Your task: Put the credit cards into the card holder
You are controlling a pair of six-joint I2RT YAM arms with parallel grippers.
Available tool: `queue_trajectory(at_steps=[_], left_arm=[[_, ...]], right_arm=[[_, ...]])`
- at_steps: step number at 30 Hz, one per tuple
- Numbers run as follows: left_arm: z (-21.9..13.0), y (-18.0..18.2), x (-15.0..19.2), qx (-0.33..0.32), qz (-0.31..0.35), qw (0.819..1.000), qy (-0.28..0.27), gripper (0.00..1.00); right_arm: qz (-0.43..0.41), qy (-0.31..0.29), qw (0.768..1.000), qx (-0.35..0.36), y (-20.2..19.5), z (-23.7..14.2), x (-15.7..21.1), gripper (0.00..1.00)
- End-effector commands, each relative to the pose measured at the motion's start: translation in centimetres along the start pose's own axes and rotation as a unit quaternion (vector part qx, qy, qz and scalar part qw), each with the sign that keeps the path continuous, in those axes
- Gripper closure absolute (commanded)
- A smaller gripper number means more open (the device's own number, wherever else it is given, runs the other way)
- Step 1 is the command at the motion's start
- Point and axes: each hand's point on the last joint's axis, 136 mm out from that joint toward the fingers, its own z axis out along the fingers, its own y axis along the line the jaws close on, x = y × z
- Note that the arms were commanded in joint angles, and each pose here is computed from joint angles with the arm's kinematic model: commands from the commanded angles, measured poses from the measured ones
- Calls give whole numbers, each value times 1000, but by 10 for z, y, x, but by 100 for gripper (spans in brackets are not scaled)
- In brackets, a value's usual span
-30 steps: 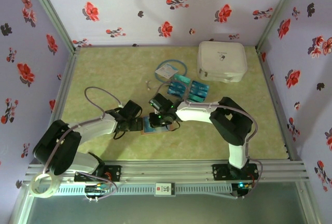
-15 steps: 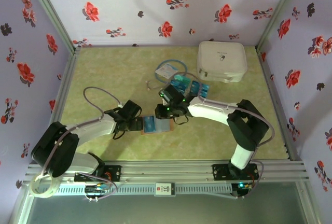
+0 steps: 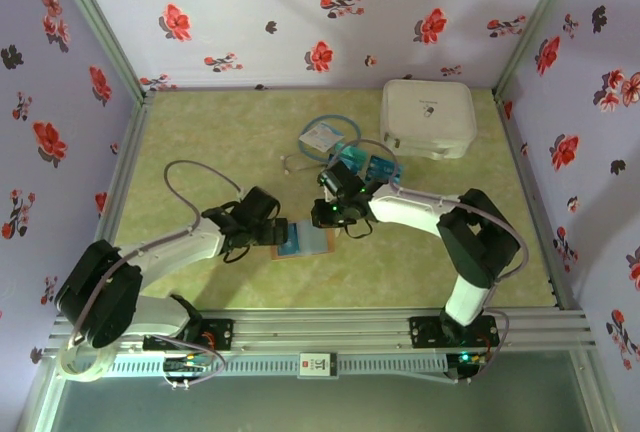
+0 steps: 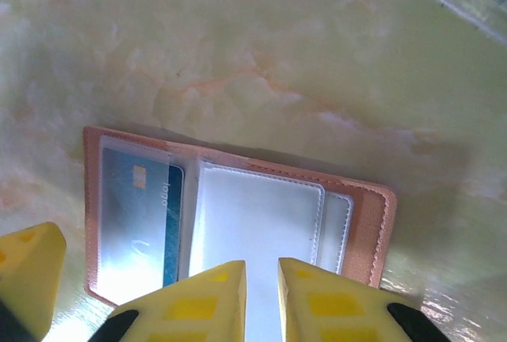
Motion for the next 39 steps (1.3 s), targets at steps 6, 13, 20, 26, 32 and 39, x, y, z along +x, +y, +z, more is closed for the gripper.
queue_trajectory(at_steps=[6,13,20,26,32,39], left_arm=[[6,-26,3,35,-15,999,-1,0],[12,-30,7,36,-6,999,2,0],[16,-32,10,37,1,999,3,0],[16,-34,12,46,8,999,-4,0],[14,-39,17,67,14,998,-17,0],[9,-47,21,99,21,994,-40,0]], right_arm=[[-6,14,1000,-11,0,16,0,85],[8,23,999,-30,4,25,4,86],[13,35,998,-43,12,34,11,87],[16,34,998,-47,16,36,10,87],[18,36,998,-46,15,38,12,87],[17,37,998,-46,16,39,13,87]])
